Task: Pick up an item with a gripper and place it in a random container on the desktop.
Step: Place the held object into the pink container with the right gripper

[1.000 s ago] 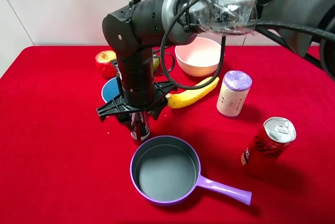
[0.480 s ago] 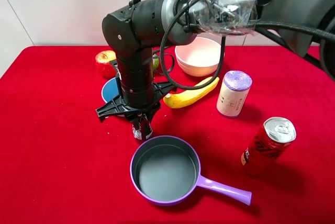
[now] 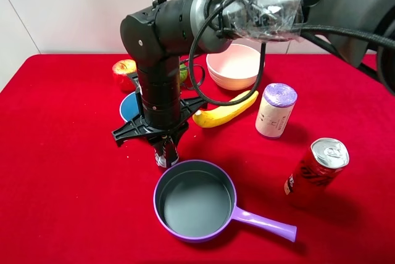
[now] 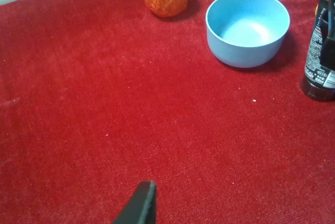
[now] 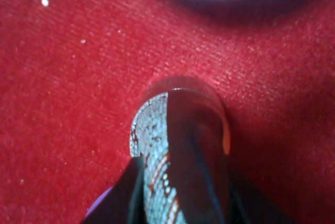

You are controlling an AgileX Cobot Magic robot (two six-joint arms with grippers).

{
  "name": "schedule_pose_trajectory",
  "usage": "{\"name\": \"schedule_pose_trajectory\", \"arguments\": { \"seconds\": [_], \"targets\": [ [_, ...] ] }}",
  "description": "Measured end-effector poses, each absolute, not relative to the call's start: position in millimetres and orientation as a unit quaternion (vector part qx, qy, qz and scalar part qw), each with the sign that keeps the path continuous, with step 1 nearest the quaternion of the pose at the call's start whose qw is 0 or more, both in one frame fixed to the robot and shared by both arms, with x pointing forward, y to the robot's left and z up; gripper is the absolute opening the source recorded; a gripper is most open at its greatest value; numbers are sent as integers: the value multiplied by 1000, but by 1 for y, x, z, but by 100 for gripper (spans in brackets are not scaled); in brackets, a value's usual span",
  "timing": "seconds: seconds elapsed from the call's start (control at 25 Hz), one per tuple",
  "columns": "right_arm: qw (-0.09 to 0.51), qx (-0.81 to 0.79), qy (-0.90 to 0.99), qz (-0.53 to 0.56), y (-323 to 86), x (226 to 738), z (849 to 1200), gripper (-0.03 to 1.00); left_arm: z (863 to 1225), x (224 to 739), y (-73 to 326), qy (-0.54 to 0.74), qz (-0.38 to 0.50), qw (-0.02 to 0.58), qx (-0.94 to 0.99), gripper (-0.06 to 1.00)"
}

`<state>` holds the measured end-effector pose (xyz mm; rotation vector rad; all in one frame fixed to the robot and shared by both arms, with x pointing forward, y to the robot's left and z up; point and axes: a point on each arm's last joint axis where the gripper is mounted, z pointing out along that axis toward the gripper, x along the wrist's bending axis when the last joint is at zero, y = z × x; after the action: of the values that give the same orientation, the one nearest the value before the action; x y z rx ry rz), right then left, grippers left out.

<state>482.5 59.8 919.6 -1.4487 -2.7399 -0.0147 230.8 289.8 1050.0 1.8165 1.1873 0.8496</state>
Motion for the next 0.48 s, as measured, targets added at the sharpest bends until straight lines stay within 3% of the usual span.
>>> {"name": "schedule_pose_trajectory", "arguments": {
  "seconds": [0.48],
  "targets": [
    [21,-417,-908,-24,71,489,950,20,1050,231,290,468,335,395,716,99]
  ]
}}
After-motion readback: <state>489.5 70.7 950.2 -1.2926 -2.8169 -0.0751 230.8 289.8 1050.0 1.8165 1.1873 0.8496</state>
